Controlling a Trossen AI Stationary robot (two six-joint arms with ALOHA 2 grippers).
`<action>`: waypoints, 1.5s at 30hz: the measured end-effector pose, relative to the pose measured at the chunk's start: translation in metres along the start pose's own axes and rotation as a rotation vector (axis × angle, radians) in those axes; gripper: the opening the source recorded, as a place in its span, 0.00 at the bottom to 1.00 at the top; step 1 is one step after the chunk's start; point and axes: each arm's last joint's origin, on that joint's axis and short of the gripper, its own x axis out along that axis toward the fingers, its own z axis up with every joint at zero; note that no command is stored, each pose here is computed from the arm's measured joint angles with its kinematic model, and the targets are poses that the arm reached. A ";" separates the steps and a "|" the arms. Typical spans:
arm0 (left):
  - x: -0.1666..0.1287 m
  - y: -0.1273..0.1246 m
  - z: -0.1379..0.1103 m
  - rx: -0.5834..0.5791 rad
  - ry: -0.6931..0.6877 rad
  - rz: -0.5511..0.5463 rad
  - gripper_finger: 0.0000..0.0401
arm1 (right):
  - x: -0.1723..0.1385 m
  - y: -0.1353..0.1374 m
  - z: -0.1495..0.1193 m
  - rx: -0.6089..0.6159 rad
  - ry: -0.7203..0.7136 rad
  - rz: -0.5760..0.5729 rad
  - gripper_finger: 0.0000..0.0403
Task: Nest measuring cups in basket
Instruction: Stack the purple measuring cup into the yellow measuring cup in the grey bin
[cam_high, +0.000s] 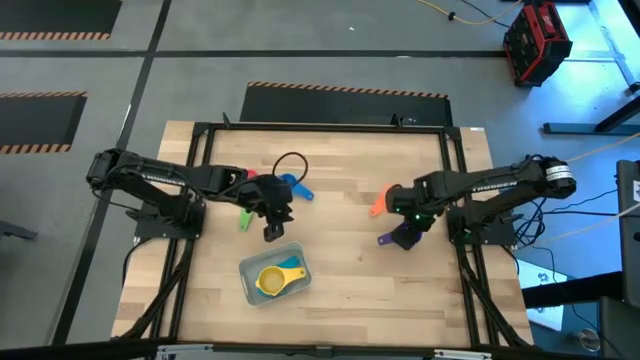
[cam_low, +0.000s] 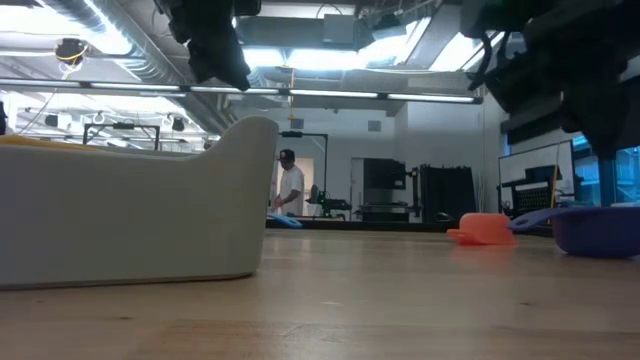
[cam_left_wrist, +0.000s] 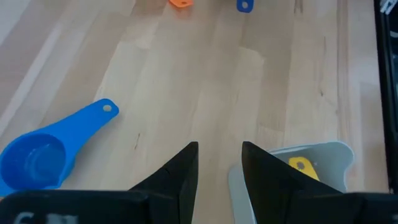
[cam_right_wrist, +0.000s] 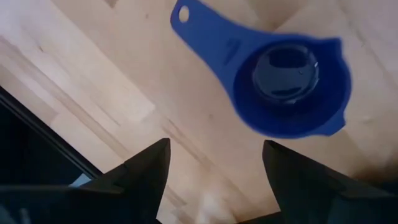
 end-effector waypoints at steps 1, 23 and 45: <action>0.000 -0.001 0.000 0.010 0.001 -0.002 0.29 | 0.001 0.001 -0.002 0.002 0.004 -0.003 0.65; 0.000 -0.004 -0.001 0.035 -0.005 0.013 0.29 | -0.005 -0.020 0.006 -0.228 -0.130 -0.321 0.65; 0.000 -0.004 -0.001 0.034 -0.007 0.017 0.29 | 0.045 -0.048 0.005 -0.254 -0.073 -0.289 0.65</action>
